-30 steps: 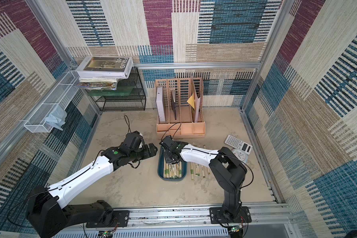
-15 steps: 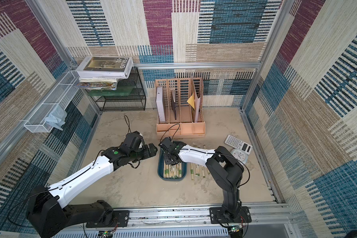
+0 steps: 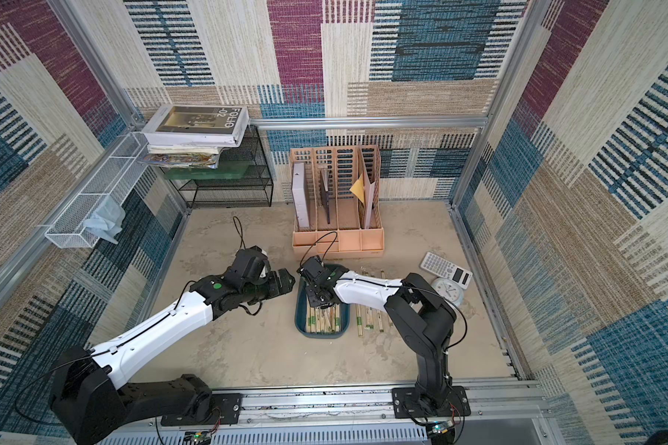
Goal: Take the paired disposable chopsticks out of the storage box
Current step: Pick up the paired disposable chopsticks from the storage box.
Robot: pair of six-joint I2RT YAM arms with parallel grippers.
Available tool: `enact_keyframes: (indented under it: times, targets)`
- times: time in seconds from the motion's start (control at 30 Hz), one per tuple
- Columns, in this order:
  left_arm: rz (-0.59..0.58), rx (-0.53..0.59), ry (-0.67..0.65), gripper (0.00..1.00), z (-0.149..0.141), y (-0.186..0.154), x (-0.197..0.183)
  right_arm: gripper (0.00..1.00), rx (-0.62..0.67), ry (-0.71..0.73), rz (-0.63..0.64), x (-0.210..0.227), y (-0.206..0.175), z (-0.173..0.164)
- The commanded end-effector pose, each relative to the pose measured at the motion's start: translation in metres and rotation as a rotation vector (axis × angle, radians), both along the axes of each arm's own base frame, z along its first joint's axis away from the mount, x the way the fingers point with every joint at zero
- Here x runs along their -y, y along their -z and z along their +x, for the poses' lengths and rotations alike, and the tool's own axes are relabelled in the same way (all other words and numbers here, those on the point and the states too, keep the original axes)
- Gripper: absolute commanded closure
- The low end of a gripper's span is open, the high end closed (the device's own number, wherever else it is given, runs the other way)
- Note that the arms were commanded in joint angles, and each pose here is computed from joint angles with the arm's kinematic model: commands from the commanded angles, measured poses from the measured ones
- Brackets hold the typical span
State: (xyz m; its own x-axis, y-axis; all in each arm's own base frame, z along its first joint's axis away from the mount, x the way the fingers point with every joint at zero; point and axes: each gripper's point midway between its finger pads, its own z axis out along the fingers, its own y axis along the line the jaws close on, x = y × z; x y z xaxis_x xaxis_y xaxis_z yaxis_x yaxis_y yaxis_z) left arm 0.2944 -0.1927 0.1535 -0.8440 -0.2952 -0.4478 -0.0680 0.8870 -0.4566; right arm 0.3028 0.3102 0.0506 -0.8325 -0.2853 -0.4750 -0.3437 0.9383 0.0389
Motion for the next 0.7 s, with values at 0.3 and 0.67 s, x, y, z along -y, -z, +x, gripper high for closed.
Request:
enact_keyframes:
  times: [0.3, 0.67]
  targets:
    - [-0.019, 0.001, 0.01, 0.01, 0.001, -0.002, 0.004, 0.91, 0.057, 0.032, 0.067, 0.007, -0.045, 0.005]
    - [-0.16, -0.04, 0.074, 0.01, -0.006, 0.005, 0.036, 0.91, 0.125, 0.083, 0.155, 0.026, -0.091, 0.016]
